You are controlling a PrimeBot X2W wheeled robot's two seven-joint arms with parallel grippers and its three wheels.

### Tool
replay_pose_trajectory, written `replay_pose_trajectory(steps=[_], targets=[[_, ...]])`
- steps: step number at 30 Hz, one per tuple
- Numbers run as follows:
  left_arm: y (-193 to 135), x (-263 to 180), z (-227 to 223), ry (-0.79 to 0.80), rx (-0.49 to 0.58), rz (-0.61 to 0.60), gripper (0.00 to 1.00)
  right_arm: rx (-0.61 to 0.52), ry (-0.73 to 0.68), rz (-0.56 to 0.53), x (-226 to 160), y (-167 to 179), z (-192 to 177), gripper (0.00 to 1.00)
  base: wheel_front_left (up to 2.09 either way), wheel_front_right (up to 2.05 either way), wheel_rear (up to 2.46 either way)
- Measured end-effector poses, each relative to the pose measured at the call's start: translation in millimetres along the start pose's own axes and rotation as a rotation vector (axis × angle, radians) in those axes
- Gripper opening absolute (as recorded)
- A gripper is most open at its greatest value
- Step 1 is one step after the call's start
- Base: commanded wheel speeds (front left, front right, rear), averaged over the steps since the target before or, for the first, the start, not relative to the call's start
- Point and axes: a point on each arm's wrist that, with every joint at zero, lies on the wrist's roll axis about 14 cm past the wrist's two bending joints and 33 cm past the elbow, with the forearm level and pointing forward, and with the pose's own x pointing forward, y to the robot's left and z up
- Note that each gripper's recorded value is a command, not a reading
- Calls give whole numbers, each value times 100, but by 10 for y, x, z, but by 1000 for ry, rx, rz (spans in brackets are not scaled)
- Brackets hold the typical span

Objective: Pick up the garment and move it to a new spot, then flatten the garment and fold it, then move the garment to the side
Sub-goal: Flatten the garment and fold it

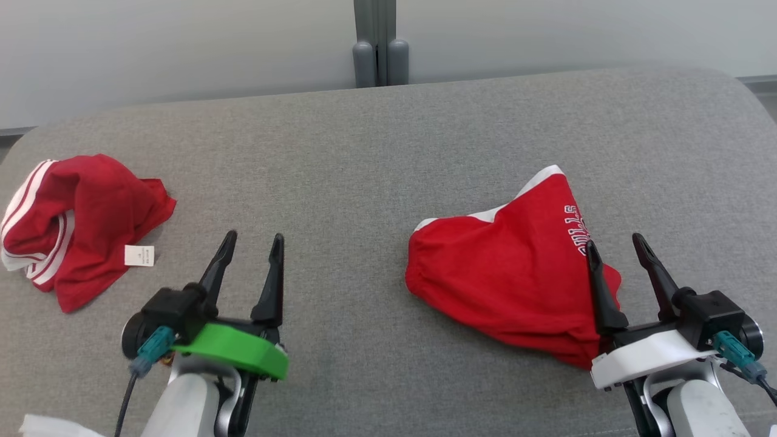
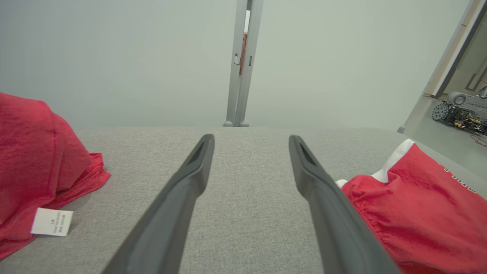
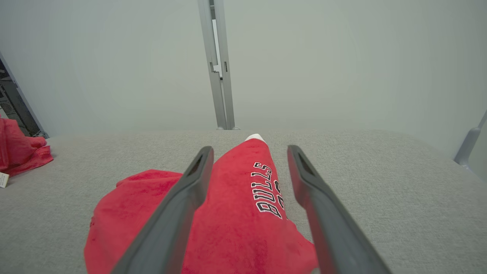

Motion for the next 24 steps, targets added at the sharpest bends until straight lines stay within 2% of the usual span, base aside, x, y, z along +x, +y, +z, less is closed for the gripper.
replay_pose_trajectory(steps=[6,14,18,24], targets=[[-528,408,0,14,42,-196,100,19,4,5,8,59,-22,100,0,0,0],[-1159,519,-585,207,86,-434,100,27,7,-47,-18,-92,-31,100,0,0,0],[-1255,482,-918,320,83,-479,100,27,20,-83,-64,-200,-70,100,0,0,0],[-1207,394,-1385,485,70,-476,100,24,40,-122,-83,-323,-135,100,0,0,0]])
